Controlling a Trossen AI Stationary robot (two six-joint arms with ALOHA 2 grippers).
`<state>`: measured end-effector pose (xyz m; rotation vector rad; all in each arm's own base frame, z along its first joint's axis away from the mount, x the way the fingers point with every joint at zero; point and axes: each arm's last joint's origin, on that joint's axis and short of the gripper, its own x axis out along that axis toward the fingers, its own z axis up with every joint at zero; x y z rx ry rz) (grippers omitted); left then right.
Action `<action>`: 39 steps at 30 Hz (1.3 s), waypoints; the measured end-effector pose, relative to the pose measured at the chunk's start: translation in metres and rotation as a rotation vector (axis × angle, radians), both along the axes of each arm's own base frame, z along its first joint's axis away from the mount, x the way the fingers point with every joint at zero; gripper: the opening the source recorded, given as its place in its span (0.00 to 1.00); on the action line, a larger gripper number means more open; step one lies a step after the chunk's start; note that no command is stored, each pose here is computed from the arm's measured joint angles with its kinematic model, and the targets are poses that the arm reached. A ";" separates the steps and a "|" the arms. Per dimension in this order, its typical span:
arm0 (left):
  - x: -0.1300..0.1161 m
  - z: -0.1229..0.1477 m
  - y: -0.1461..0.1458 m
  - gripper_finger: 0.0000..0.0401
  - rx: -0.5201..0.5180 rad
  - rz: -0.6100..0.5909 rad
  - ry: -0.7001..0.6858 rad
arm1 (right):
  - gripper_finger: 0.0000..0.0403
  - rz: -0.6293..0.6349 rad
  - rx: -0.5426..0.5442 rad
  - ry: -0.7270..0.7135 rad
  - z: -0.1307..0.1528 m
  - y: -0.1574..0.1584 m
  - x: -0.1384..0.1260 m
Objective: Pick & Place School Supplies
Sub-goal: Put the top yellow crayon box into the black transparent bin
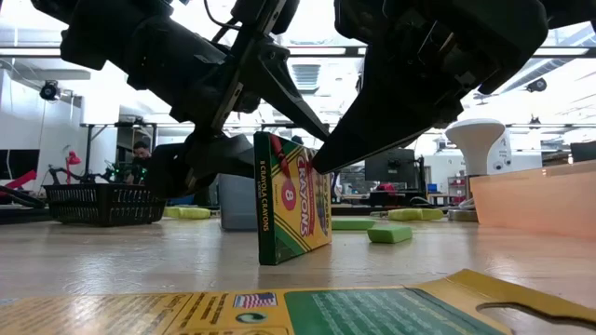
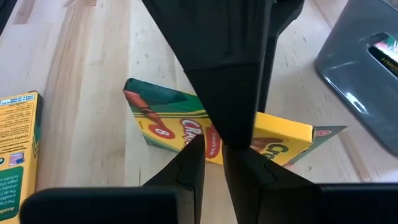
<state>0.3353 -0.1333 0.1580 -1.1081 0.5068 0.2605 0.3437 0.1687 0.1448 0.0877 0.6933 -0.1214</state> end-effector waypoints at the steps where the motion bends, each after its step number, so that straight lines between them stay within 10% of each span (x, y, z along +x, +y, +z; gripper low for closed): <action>1: 0.000 0.000 0.000 0.51 -0.004 -0.008 0.002 | 0.14 0.000 0.000 0.000 0.000 0.000 0.000; 27: -0.005 -0.008 0.000 0.51 -0.001 -0.047 0.101 | 0.14 0.009 -0.002 0.000 0.000 0.004 -0.002; 39: -0.005 -0.008 0.000 0.35 -0.010 -0.058 0.102 | 0.14 0.012 -0.001 0.002 0.000 0.004 -0.002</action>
